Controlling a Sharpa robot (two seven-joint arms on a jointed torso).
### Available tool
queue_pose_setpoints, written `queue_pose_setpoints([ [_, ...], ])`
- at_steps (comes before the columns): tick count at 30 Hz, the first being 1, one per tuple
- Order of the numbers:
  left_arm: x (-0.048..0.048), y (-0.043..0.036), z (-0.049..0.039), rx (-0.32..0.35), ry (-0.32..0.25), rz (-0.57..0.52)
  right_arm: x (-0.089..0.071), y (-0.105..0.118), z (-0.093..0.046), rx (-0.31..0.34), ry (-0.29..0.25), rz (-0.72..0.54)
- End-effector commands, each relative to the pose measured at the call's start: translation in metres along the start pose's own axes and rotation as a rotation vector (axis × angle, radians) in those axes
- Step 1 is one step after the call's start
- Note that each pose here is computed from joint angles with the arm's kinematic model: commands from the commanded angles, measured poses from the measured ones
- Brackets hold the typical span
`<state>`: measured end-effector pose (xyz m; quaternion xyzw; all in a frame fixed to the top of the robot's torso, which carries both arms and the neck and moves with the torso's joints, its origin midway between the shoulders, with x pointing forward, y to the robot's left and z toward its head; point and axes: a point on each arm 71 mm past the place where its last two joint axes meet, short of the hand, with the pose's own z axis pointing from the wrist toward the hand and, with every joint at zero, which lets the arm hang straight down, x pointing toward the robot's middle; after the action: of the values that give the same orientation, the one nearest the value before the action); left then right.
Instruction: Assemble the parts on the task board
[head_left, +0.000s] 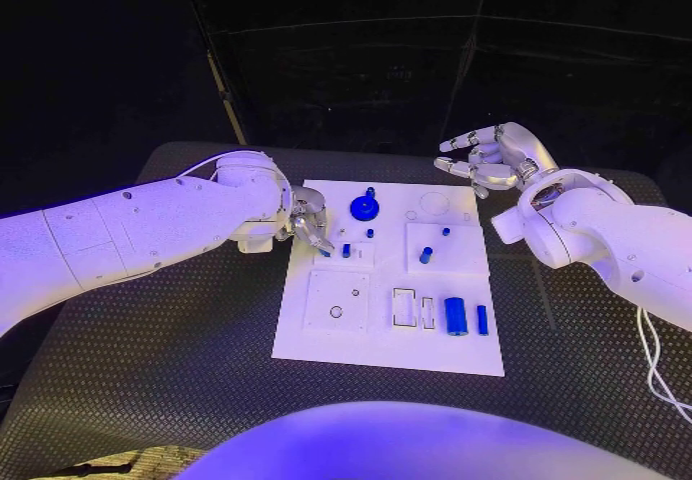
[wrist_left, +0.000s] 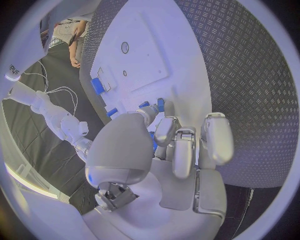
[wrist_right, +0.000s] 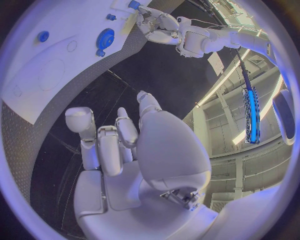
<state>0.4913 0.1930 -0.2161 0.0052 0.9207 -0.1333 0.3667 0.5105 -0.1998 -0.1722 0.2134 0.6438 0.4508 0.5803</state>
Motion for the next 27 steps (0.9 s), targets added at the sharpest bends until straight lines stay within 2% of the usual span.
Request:
queue_pose_setpoints([
  [1, 0.0074, -0.001, 0.002, 0.003, 0.052, 0.031, 0.0002, 0.0018, 0.0004, -0.01, 0.005, 0.004],
  [14, 0.0067, -0.0028, 0.0031, 0.005, 0.045, 0.028, 0.0002, 0.0017, 0.0004, -0.01, 0.005, 0.004],
  [27, 0.0073, -0.0095, 0.0065, 0.01, 0.056, 0.036, 0.0006, 0.0018, 0.0005, -0.009, 0.008, 0.004],
])
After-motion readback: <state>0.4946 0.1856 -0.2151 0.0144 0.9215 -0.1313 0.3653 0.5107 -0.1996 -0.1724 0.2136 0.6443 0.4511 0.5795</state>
